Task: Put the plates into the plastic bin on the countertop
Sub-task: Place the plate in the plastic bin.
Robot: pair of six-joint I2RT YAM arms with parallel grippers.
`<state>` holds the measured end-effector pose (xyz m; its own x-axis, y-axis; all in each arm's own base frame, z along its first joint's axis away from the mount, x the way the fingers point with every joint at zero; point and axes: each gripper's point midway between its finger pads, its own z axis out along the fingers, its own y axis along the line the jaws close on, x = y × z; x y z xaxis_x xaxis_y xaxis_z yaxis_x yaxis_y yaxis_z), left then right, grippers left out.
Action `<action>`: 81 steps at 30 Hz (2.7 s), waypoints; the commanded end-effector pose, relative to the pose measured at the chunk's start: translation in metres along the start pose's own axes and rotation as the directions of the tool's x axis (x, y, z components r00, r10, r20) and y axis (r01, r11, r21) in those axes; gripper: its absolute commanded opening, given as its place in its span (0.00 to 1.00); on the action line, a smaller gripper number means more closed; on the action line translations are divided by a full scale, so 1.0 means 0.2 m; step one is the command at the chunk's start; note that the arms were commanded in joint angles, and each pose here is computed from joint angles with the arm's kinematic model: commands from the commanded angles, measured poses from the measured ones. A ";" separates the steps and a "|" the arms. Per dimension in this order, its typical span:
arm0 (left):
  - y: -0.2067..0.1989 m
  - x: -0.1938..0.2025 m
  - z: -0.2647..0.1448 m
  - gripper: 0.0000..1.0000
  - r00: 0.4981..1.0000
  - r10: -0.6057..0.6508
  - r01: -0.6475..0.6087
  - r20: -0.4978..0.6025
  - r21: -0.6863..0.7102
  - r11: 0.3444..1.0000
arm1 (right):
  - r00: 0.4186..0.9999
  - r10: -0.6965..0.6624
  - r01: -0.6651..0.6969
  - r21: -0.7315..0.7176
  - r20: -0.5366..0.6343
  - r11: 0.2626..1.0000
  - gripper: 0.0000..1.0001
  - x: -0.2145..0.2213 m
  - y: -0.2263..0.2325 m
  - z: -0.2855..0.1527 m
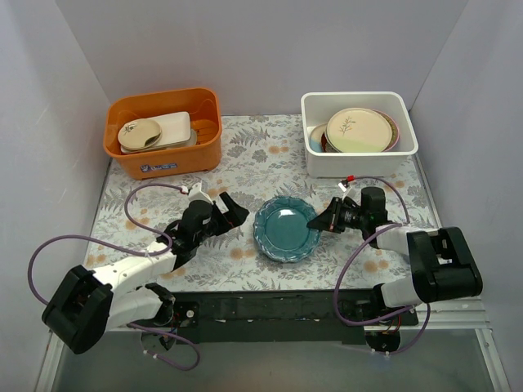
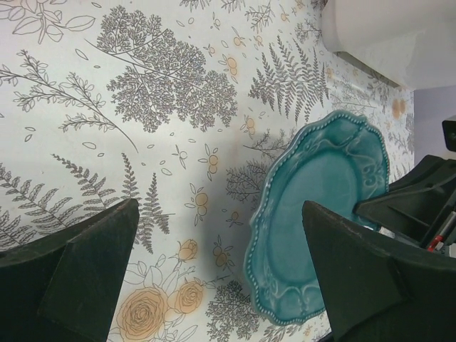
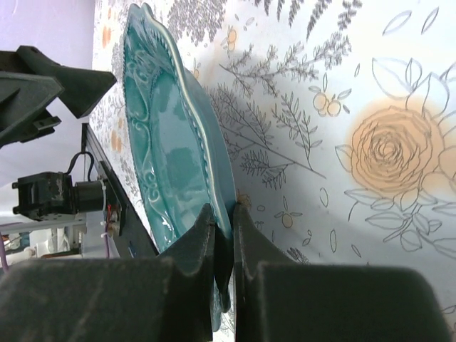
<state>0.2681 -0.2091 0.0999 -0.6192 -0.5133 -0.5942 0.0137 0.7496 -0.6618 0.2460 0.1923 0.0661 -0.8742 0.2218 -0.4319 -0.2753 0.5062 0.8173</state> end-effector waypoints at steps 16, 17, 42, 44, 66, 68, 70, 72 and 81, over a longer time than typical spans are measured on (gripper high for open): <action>0.03 -0.05 -0.05 0.98 0.997 0.060 -0.059 0.041 -0.031 0.998 | 0.959 -0.225 0.234 -0.038 0.171 0.971 0.01 -0.75 0.36 -0.05; 0.03 -0.05 -0.05 0.98 0.998 0.058 -0.057 0.038 -0.032 0.998 | 0.954 -0.231 0.241 -0.034 0.191 0.970 0.01 -0.82 0.38 -0.07; 0.07 0.08 -0.03 0.98 0.999 0.012 -0.013 -0.046 -0.009 1.000 | 0.872 -0.142 0.191 -0.058 0.469 0.980 0.01 -1.75 0.42 -0.42; 0.07 0.08 -0.03 0.98 0.999 0.010 -0.011 -0.046 -0.007 1.000 | 0.873 -0.130 0.173 -0.049 0.471 0.984 0.01 -1.79 0.38 -0.43; 0.08 0.10 -0.03 0.98 0.998 0.021 -0.022 -0.061 -0.012 1.000 | 0.839 -0.106 0.113 0.019 0.534 0.993 0.01 -2.03 0.18 -0.57; 0.07 0.10 -0.03 0.98 0.998 0.019 -0.020 -0.061 -0.012 1.000 | 0.837 -0.094 0.092 0.032 0.539 0.995 0.01 -2.03 0.13 -0.57; 0.08 0.10 -0.03 0.98 0.998 0.023 -0.024 -0.064 -0.016 1.000 | 0.837 -0.079 0.067 0.042 0.541 0.997 0.01 -2.02 0.07 -0.57; 0.08 0.10 -0.03 0.98 0.998 0.024 -0.025 -0.064 -0.016 1.000 | 0.837 -0.062 0.039 0.054 0.544 0.998 0.01 -2.01 0.00 -0.57; 0.09 0.10 -0.03 0.98 0.997 0.031 -0.033 -0.066 -0.023 0.999 | 0.831 -0.001 -0.045 0.068 0.557 0.997 0.01 -1.97 -0.19 -0.58</action>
<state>0.2517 -0.2051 0.0791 -0.6690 -0.4752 -0.5715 0.0054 0.7658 -0.6431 0.5490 -0.0051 0.2064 -0.5728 0.6534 -0.4950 -0.0819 0.5552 0.8277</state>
